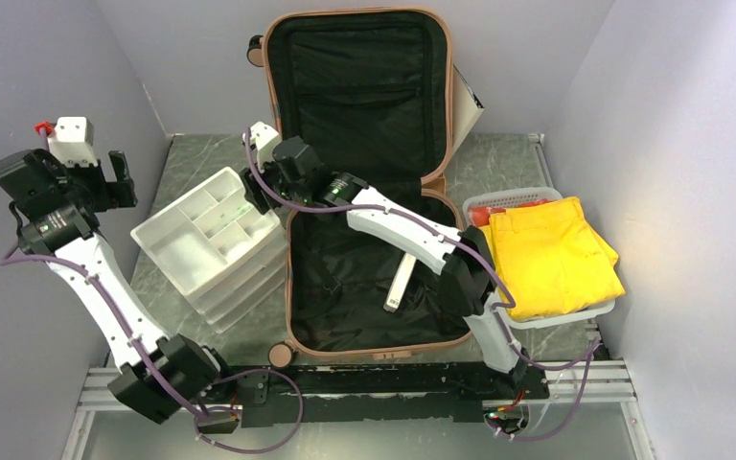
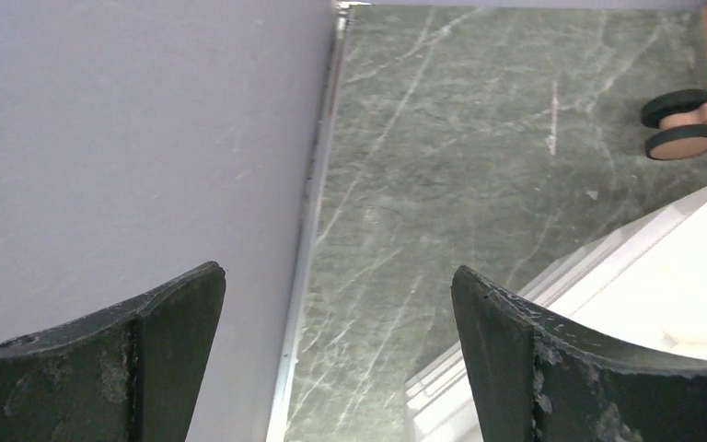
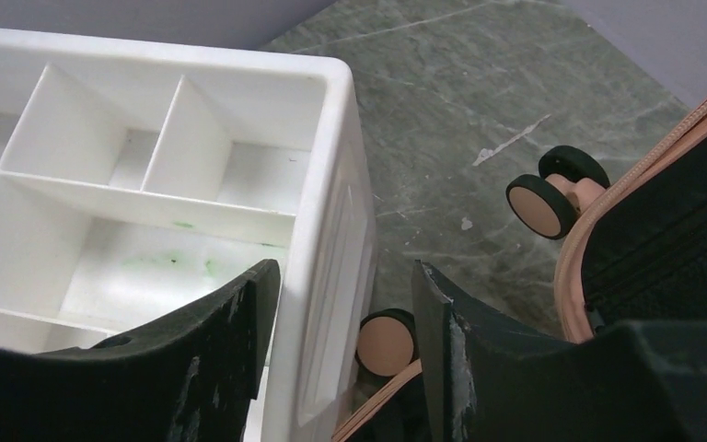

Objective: Open, take out, and arrange the luggage
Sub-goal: Adjust the storage box at the center of the board.

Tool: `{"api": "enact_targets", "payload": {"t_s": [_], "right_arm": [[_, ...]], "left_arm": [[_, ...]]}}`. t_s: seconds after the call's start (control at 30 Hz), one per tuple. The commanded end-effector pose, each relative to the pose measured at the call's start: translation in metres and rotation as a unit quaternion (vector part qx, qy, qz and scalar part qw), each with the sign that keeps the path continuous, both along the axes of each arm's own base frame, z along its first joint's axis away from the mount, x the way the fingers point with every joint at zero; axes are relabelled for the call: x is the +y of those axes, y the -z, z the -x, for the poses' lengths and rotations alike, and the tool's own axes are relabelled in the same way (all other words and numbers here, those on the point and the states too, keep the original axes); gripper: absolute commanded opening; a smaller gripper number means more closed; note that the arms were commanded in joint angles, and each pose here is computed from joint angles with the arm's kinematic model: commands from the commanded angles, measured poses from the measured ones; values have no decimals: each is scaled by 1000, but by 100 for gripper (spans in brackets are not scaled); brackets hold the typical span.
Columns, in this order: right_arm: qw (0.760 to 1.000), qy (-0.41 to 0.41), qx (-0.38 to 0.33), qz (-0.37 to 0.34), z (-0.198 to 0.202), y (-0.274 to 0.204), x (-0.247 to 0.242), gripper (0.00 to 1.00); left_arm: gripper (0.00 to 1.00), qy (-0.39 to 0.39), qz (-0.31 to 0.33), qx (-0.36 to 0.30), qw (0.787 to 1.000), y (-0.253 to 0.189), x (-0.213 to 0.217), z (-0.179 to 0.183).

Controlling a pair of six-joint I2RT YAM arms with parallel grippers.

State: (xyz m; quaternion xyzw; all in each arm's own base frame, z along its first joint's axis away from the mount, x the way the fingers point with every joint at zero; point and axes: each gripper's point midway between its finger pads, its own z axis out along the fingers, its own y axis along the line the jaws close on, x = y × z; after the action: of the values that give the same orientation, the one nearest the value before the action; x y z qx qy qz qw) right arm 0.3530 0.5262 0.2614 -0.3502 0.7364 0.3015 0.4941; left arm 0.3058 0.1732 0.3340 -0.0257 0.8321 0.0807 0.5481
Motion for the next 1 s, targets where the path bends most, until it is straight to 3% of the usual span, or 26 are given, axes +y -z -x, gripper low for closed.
{"api": "enact_targets", "payload": {"t_s": [0.0, 0.07, 0.1, 0.13, 0.2, 0.27, 0.37, 0.5, 0.7, 0.83, 0.97], "right_arm": [[1000, -10, -8, 11, -2, -9, -4, 61], [999, -39, -4, 2, 8, -12, 2, 70], [998, -65, -4, -3, 15, -15, 6, 88], [996, -84, -5, -7, 21, -19, 8, 98], [993, -117, -12, -14, 31, -28, 10, 100], [990, -137, -29, -16, 36, -40, 8, 100], [985, -163, -49, -22, 43, -60, 0, 100], [978, -196, -64, -32, 56, -86, -20, 100], [970, -222, -100, -31, 62, -96, -76, 100], [950, -273, -150, 20, 88, -64, -102, 100], [949, -276, -148, 34, 106, -43, -118, 100]], "left_arm": [[97, -54, -43, -33, 997, -39, 0, 25], [97, -39, -48, -36, 997, -47, -8, 30], [97, -21, -51, -36, 998, -52, -16, 32], [97, 15, -55, -37, 998, -56, -29, 33], [97, 118, -67, -34, 990, -65, -66, 40], [97, 231, -82, -20, 969, -65, -106, 56], [97, 317, -98, -16, 943, -64, -145, 80], [97, 325, -189, -22, 926, -60, -159, 105], [97, 306, -198, -13, 931, -47, -151, 105], [97, 162, -123, -14, 979, -44, -94, 69], [97, 152, -9, 39, 988, -20, -74, 18]]}}
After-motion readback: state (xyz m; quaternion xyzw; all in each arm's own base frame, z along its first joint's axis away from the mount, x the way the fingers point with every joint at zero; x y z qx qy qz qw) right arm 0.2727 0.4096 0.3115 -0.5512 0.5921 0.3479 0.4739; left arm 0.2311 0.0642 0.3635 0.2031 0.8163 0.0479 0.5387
